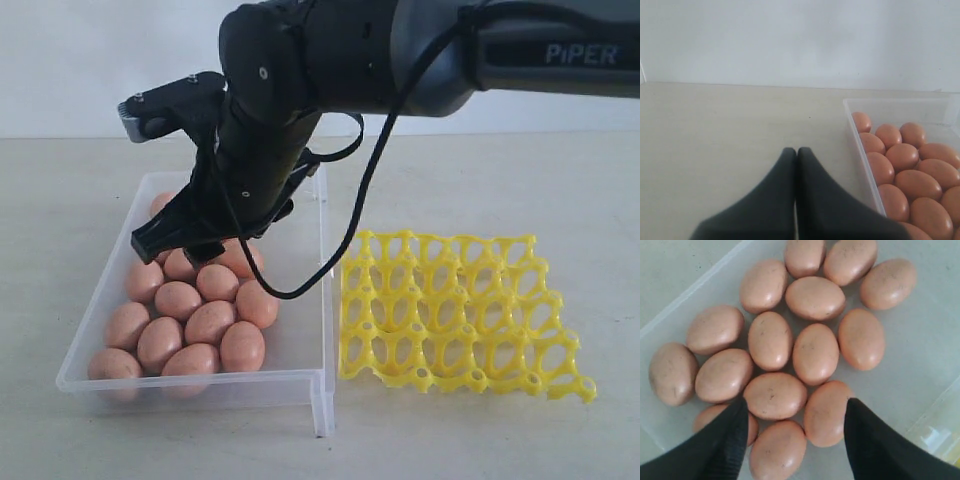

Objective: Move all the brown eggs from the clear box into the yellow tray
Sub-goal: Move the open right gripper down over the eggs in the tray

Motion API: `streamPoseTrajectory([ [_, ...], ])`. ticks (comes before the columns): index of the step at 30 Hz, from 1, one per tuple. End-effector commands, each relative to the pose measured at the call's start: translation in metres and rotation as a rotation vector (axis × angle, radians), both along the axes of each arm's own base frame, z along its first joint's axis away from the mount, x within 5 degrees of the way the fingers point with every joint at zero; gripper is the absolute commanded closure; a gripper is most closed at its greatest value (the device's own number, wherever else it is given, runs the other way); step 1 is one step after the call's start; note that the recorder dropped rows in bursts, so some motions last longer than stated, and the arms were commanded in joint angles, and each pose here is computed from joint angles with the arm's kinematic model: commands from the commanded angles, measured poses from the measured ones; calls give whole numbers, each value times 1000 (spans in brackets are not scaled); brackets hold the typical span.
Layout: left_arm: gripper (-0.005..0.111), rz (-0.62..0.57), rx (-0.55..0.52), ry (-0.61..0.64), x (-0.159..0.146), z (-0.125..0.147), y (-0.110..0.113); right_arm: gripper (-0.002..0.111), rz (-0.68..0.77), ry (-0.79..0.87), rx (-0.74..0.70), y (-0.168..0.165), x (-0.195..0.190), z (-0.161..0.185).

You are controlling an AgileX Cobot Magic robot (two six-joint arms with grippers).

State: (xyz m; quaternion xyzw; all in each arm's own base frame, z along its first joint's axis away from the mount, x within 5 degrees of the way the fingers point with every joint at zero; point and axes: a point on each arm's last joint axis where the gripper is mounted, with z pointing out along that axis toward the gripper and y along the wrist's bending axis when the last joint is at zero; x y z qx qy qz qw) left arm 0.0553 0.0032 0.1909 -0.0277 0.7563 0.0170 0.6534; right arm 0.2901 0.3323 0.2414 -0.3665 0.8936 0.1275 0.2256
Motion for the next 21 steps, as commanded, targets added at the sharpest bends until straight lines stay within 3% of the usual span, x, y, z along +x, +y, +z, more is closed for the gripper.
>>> streamPoseTrajectory([
  [1, 111, 0, -5, -2, 0, 1, 0, 53, -84, 30, 25, 2, 3, -4],
  [21, 111, 0, -5, -2, 0, 1, 0, 53, -190, 89, -107, -5, 13, -40],
])
